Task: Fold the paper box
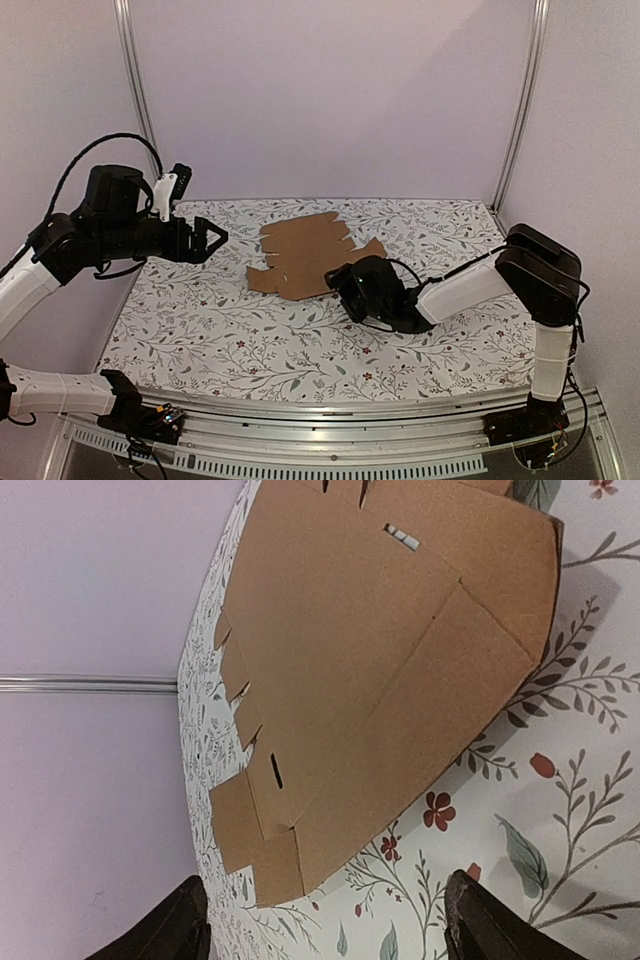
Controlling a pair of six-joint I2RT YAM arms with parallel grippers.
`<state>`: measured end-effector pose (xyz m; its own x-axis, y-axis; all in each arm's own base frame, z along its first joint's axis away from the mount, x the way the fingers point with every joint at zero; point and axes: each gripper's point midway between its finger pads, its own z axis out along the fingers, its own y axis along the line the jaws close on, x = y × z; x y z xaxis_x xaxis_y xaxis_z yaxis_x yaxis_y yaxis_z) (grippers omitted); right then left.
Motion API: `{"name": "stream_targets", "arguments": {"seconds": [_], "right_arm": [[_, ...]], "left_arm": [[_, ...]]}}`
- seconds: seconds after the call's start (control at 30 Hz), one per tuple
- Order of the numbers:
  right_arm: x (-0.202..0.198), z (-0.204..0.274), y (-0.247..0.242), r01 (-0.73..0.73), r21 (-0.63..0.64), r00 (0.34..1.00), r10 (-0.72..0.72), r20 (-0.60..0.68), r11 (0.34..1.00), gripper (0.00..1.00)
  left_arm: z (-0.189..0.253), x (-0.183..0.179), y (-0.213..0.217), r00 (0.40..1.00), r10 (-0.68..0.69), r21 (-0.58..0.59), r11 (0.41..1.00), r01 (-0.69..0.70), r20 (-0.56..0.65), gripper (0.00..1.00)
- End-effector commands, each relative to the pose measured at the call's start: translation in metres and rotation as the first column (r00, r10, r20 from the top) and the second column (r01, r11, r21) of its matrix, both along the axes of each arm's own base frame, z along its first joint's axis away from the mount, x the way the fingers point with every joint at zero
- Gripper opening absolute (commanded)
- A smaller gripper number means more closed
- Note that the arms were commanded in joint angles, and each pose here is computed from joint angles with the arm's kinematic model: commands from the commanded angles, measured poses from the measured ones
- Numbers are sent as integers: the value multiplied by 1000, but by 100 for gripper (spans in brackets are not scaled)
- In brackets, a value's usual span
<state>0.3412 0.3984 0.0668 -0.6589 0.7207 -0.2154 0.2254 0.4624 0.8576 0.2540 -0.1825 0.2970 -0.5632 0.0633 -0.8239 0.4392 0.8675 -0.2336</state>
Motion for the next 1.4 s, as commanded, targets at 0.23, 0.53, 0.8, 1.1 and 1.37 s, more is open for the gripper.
{"name": "stream_targets", "arguments": {"seconds": [0.23, 0.53, 0.8, 1.1, 1.37], "right_arm": [[12, -16, 28, 27, 85, 999, -24, -40, 996, 77], [19, -32, 34, 53, 71, 997, -49, -58, 996, 74], [27, -45, 34, 87, 43, 995, -84, -61, 995, 68], [34, -55, 35, 100, 35, 993, -98, -68, 994, 50], [37, -54, 30, 117, 27, 992, -115, -57, 993, 24]], "left_arm": [[2, -6, 1, 1000, -7, -6, 1000, 7, 12, 100], [6, -7, 3, 1000, -6, -22, 1000, 6, 21, 99], [7, -7, 3, 1000, -13, -37, 999, 14, 16, 100], [7, -6, 4, 1000, -11, -42, 999, 12, 14, 100], [4, -4, 3, 1000, -15, -38, 999, 15, 7, 100]]}}
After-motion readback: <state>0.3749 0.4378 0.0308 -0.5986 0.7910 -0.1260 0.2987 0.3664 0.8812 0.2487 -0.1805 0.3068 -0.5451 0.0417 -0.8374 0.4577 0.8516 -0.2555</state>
